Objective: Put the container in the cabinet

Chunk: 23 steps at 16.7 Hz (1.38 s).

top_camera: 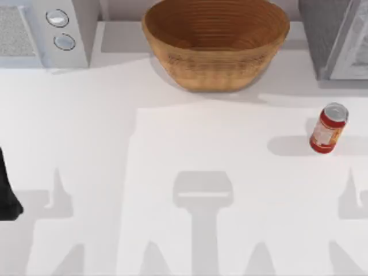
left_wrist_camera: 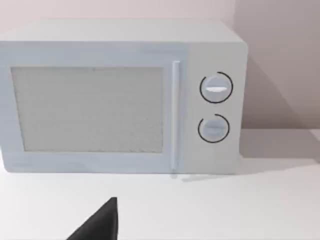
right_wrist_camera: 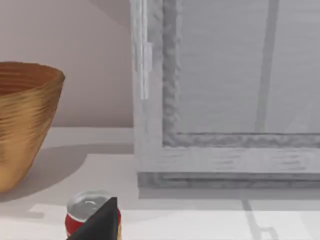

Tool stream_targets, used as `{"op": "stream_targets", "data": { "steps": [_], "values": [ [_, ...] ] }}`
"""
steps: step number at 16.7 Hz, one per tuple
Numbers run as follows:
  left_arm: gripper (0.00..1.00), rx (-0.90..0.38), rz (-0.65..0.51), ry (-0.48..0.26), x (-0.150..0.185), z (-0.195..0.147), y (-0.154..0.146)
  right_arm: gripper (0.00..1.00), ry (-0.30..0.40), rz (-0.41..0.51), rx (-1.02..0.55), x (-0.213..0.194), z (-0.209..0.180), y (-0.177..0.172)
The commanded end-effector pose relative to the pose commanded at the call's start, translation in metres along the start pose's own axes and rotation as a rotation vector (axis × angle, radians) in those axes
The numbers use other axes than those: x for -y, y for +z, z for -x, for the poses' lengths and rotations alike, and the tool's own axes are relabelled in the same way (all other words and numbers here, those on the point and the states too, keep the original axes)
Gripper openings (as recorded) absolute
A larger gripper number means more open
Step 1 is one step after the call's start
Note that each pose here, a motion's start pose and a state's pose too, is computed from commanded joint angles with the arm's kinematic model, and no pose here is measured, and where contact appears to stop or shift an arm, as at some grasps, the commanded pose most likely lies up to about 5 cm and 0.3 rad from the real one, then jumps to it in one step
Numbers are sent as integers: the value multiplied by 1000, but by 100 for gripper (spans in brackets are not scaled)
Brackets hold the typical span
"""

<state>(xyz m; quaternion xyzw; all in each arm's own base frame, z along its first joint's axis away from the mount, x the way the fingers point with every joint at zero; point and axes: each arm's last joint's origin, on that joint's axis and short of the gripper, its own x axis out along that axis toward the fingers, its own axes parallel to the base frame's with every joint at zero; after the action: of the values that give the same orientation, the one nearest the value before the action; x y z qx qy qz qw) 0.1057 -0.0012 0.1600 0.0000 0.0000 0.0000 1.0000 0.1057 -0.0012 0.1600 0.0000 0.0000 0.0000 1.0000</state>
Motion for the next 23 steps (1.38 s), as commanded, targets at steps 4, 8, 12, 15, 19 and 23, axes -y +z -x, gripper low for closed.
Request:
{"op": "stream_targets", "data": {
  "steps": [4,8,12,15,19,23],
  "values": [
    [100,0,0,0,0,0,0,100,4,1,2,-1,-1,2],
    [100,0,0,0,0,0,0,100,11,0,-9,-4,-12,9],
    [100,0,0,0,0,0,0,100,9,-4,-47,-12,-35,13],
    [100,0,0,0,0,0,0,100,4,-5,-87,-21,-58,8],
    [100,0,0,0,0,0,0,100,-2,-3,-138,-38,-90,-12],
    [100,0,0,0,0,0,0,100,-5,1,-175,-58,-114,-45]
  ]
}}
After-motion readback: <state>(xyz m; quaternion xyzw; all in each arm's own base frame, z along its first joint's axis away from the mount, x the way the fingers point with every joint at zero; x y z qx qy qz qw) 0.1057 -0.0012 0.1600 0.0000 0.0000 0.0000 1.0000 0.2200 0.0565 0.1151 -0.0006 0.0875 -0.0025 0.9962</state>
